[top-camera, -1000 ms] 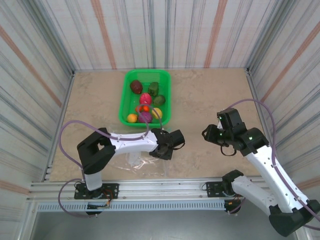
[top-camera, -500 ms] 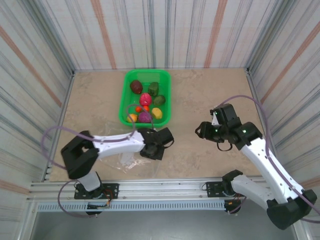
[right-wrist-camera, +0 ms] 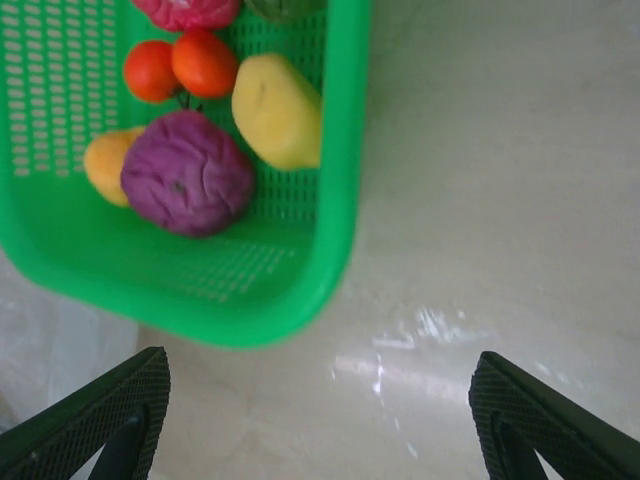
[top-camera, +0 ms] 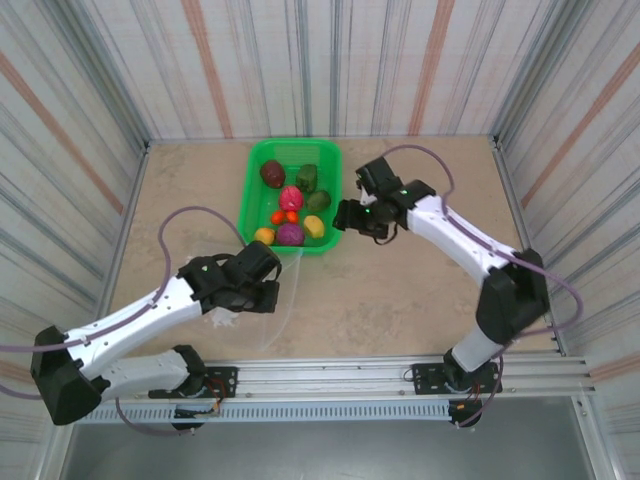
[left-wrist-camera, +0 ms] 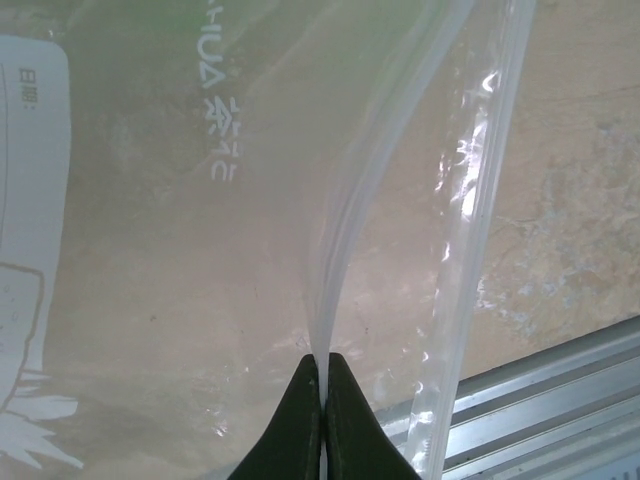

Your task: Place the food in the zip-top bag and seal the zipper

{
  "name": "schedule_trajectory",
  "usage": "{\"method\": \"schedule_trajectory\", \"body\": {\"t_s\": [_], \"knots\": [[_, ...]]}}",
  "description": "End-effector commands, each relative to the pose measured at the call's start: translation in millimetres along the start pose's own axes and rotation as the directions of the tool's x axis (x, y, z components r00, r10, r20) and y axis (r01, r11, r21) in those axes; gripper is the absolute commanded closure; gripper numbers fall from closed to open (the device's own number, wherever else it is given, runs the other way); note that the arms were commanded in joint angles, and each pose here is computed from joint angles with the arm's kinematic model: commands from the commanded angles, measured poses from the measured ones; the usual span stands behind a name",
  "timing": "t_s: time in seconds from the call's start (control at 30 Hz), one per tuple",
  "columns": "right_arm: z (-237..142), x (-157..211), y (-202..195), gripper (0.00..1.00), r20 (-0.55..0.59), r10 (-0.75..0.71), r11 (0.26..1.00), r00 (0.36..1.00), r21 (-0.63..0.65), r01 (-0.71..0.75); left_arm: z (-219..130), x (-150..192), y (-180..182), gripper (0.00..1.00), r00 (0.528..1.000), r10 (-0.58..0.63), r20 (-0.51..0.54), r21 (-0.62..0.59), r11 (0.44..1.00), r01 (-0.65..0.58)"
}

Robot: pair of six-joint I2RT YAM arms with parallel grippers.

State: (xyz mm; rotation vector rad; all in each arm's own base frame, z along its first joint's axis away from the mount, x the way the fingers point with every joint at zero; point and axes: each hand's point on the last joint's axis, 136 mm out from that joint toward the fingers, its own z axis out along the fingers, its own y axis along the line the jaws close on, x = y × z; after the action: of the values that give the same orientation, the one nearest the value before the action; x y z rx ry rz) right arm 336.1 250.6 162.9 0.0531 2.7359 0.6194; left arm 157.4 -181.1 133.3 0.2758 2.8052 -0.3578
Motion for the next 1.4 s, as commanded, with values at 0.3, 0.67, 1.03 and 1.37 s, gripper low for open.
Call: {"method": "schedule_trajectory", "body": {"t_s": [0.3, 0.67, 1.03, 1.37], "knots": [[60, -20, -55, 0.23, -0.039, 0.028, 0.932, 0.999, 0.362, -0.012, -47, -4, 51, 1.00, 0.991, -0.126, 0.034, -0.093, 0.987, 0.129], [-1, 20, -137, 0.24, 0.014, 0.141, 0.881, 0.990, 0.455, -0.132, -71, -38, 54, 1.00, 0.988, -0.106, 0.110, -0.086, 0.990, 0.116], [-103, 75, -246, 0.27, 0.198, 0.291, 0.711, 0.936, 0.609, -0.350, -41, -90, -1, 1.00, 0.984, -0.141, 0.104, 0.168, 0.978, 0.122], [-88, 16, -82, 0.15, 0.145, -0.079, 0.983, 0.986, 0.173, 0.054, -28, -121, -37, 1.00, 0.976, -0.202, 0.083, 0.335, 0.928, 0.164]]}}
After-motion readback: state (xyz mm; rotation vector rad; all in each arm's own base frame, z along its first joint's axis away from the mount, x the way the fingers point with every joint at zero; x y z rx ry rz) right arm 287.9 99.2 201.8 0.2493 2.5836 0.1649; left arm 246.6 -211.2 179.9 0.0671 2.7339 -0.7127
